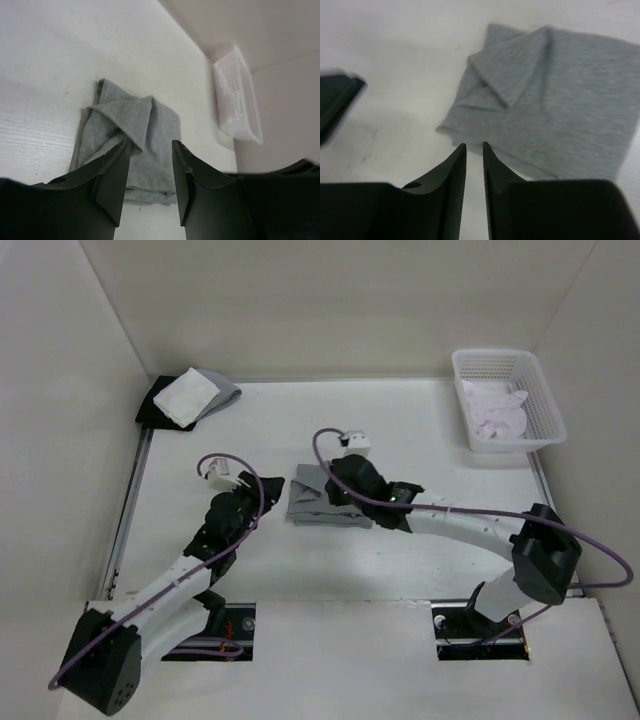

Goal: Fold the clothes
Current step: Fold the tank top

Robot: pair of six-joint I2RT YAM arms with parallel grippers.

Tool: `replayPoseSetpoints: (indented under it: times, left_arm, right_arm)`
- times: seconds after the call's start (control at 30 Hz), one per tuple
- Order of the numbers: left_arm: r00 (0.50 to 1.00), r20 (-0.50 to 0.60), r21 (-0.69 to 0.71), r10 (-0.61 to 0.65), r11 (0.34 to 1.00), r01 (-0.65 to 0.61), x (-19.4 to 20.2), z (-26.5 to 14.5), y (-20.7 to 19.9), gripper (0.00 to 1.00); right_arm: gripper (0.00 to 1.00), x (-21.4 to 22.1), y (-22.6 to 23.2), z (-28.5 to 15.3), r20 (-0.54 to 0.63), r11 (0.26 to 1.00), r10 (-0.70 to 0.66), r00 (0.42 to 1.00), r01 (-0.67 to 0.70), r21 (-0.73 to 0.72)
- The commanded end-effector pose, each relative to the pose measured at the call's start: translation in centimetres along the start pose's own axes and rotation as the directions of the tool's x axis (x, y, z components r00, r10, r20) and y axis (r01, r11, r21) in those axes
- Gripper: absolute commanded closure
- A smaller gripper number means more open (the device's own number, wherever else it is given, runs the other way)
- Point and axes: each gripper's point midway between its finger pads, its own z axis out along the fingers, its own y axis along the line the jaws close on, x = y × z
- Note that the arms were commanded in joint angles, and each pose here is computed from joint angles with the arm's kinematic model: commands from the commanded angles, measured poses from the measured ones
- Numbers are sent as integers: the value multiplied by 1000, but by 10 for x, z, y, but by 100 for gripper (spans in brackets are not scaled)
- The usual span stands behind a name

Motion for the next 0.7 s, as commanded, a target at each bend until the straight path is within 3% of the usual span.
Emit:
replayPoseSetpoints:
  times: [0.0, 0.1, 0.13, 0.23, 0.3, 0.67]
  left_arm:
    - [999, -27, 85, 18, 996, -16, 11, 14, -33, 63]
    - [995, -81, 75, 54, 996, -48, 37, 28, -32, 63]
    - [994, -92, 72, 60, 996, -54, 44, 31, -31, 64]
    - [990, -121, 50, 66, 997, -60, 60, 37, -22, 65]
    - [988, -141, 27, 68, 998, -65, 69, 38, -13, 65]
    - [974, -206, -75, 94, 991, -112, 101, 34, 32, 67]
  right_arm:
    - [89, -29, -29, 11, 73, 987, 158, 985, -156, -31]
    - [92, -24, -37, 31, 25, 973, 219, 975, -217, -77]
    - [88, -25, -37, 37, 25, 968, 235, 972, -232, -97]
    - [58, -21, -34, 50, 10, 950, 287, 958, -283, -134]
    - [51, -12, -28, 56, -30, 941, 297, 955, -297, -159]
    - [57, 15, -21, 89, -111, 922, 346, 932, -360, -144]
